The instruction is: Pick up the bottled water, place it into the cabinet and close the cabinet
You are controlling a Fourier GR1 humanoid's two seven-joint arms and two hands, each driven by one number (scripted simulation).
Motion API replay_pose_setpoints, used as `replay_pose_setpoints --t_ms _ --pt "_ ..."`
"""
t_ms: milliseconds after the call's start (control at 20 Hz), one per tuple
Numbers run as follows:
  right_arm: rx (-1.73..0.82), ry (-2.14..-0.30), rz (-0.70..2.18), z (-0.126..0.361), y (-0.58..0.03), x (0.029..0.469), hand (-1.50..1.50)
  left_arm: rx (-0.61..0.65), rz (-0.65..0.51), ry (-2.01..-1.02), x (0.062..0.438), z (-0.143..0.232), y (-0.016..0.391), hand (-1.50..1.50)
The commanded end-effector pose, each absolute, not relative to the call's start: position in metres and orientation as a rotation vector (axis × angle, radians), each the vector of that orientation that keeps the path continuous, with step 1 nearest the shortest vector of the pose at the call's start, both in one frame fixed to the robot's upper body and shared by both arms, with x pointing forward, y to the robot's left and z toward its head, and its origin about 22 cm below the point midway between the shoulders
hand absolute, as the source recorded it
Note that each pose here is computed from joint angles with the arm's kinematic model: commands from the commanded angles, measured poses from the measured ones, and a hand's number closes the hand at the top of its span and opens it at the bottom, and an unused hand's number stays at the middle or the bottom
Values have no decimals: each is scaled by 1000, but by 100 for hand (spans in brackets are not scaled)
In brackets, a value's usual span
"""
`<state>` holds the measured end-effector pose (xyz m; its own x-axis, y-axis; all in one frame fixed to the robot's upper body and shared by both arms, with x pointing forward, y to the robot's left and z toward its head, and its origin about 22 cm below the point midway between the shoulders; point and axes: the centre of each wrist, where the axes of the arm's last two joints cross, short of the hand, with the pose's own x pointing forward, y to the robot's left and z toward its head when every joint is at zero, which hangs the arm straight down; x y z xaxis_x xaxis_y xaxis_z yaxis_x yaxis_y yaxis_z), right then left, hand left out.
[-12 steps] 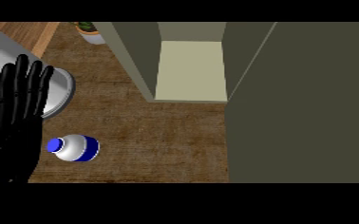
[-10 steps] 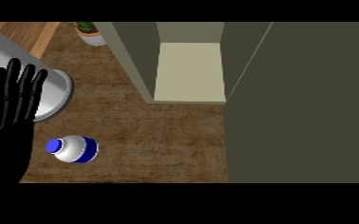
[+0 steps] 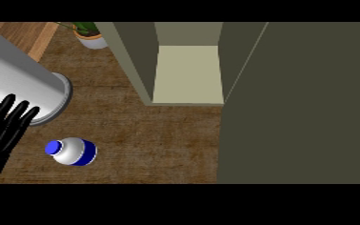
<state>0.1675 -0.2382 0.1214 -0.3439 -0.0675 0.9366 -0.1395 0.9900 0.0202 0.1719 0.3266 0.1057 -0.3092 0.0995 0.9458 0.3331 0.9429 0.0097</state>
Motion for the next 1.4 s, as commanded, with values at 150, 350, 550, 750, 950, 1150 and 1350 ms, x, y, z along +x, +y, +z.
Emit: replay_pose_setpoints --t_ms 150,350,550,750,950,1150,1350 --pt "186 -1840 70 134 -231 123 -150 -365 -257 -1806 125 110 370 -150" --pt "195 -1846 66 144 -238 108 -150 -323 -230 -1761 99 116 384 -150" --pt "203 -1841 77 137 -247 97 -150 -307 -221 -1740 92 100 383 -150" --pt "208 -1852 61 135 -242 86 -150 -266 -227 -1731 93 87 390 -150" --pt "200 -1851 66 148 -229 67 -150 -230 -157 -1752 124 68 397 -150" --pt "179 -1842 83 138 -244 61 -150 -173 -136 -1727 127 54 393 -150" --pt "182 -1838 77 146 -234 57 -150 -138 -182 -1703 144 38 394 -150"
